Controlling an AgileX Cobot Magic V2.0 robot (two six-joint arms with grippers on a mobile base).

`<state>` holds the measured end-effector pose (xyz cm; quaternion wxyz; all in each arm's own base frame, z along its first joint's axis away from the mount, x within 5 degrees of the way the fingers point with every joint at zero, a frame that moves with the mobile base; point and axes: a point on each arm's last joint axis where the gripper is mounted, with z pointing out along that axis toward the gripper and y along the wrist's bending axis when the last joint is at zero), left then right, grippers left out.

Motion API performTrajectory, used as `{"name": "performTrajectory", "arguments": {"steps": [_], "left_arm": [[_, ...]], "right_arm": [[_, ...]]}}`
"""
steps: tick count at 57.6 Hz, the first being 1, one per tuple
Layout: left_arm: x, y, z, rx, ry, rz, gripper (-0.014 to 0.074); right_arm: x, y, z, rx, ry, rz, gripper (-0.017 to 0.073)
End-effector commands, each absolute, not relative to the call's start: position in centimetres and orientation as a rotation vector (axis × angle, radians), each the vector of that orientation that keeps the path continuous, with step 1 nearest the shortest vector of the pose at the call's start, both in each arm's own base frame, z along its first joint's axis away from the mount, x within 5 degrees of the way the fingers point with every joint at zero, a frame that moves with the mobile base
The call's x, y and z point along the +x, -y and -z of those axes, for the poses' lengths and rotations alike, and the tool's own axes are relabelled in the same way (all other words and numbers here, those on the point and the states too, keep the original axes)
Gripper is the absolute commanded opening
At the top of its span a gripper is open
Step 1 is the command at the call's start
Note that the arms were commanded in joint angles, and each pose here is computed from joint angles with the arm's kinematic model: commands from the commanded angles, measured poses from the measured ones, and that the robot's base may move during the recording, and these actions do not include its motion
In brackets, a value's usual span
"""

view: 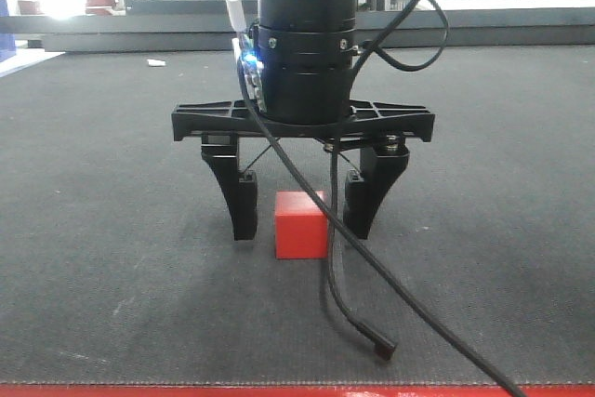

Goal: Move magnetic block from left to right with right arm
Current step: 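Close the right gripper on the red cube and lift it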

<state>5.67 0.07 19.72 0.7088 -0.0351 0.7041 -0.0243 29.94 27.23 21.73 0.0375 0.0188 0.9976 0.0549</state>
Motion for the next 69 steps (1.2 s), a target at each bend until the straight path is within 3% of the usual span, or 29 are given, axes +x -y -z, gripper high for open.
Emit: {"name": "performTrajectory", "arguments": {"steps": [1, 20, 32, 36, 49, 69], "left_arm": [[5.6, -0.1, -20.3, -0.081, -1.478, 0.055, -0.0117], [5.6, -0.1, -20.3, -0.081, -1.478, 0.055, -0.0117], [5.6, -0.1, -20.3, -0.081, -1.478, 0.055, -0.0117], [5.6, -0.1, -20.3, -0.081, -1.478, 0.055, -0.0117], [5.6, -0.1, -20.3, -0.081, -1.478, 0.055, -0.0117], [5.6, -0.1, -20.3, -0.081, -1.478, 0.055, -0.0117]], "right_arm": [[30.0, -27.1, -24.6, 0.059, -2.986, -0.256, 0.0624], [30.0, -27.1, -24.6, 0.057, -2.985, -0.255, 0.0604], [29.9, -27.2, -24.6, 0.051, -2.984, -0.257, 0.0336], [29.9, -27.2, -24.6, 0.051, -2.985, -0.256, 0.0298], [29.8, -27.1, -25.1, 0.049, -2.977, -0.265, 0.0294], [28.2, -25.5, -30.7, -0.033, -2.837, -0.358, 0.0288]]}}
